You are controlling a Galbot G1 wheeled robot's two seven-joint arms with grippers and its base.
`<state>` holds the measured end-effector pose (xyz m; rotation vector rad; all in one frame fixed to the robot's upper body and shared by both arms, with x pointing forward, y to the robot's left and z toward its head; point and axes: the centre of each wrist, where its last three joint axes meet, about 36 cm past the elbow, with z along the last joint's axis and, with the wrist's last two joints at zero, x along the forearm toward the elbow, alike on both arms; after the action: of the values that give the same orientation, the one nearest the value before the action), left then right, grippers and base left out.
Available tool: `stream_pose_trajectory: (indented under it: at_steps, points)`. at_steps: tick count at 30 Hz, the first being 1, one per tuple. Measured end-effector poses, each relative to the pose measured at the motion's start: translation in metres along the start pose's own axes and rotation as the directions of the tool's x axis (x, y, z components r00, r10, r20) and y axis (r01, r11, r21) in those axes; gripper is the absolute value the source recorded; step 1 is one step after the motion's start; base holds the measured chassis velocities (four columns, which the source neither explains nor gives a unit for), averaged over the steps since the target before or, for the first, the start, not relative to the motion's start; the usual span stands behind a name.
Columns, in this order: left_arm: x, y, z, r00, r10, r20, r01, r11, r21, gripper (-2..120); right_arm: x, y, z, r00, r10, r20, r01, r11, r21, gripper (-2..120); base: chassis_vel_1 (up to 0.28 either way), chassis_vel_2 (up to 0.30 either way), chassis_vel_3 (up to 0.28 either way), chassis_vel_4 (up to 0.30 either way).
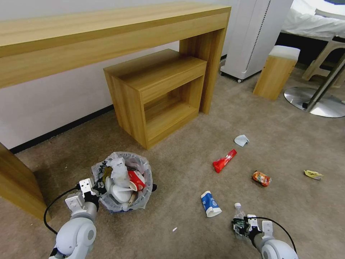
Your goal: Pick up the trash bin and place the garbage on the floor into it.
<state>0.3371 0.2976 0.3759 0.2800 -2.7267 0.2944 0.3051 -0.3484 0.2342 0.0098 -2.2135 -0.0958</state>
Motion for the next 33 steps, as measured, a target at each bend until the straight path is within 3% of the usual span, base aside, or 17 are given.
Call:
stream_pose_trajectory:
  at_steps: [15, 24, 26, 27, 30, 31, 33]
  points:
    - [0.000, -0.003, 0.003, 1.000, -0.003, 0.001, 0.003, 1.000, 0.002, 0, 0.004, -0.008, -0.003, 0.999, 0.008, 0.039, -0.009, 1.000, 0.030, 12, 0.000, 0.000, 0.000, 0.000]
    - [0.000, -0.004, 0.003, 1.000, -0.004, 0.001, 0.004, 1.000, 0.002, 0, 0.005, -0.012, 0.000, 0.991, -0.024, 0.134, 0.017, 0.998, 0.057, 11, 0.000, 0.000, 0.000, 0.000]
    - [0.000, -0.004, 0.005, 1.000, -0.007, -0.002, 0.007, 1.000, 0.000, 0, 0.004, -0.016, 0.003, 0.964, -0.075, 0.256, 0.047, 0.993, 0.111, 11, 0.000, 0.000, 0.000, 0.000]
    - [0.000, -0.004, 0.005, 1.000, -0.007, -0.002, 0.007, 1.000, 0.000, 0, 0.004, -0.016, 0.003, 0.964, -0.075, 0.256, 0.047, 0.993, 0.111, 11, 0.000, 0.000, 0.000, 0.000]
    - [0.001, -0.006, 0.008, 1.000, -0.006, -0.005, 0.006, 1.000, -0.003, 0, 0.009, -0.024, -0.008, 0.878, -0.188, 0.439, 0.087, 0.967, 0.239, 11, 0.000, 0.000, 0.000, 0.000]
    - [0.001, -0.006, 0.008, 1.000, -0.006, -0.005, 0.006, 1.000, -0.003, 0, 0.009, -0.024, -0.008, 0.878, -0.188, 0.439, 0.087, 0.967, 0.239, 11, 0.000, 0.000, 0.000, 0.000]
    - [0.001, -0.008, 0.009, 1.000, -0.004, -0.009, 0.004, 1.000, -0.002, 0, 0.015, -0.024, -0.019, 0.828, -0.245, 0.504, 0.103, 0.951, 0.292, 10, 0.000, 0.000, 0.000, 0.000]
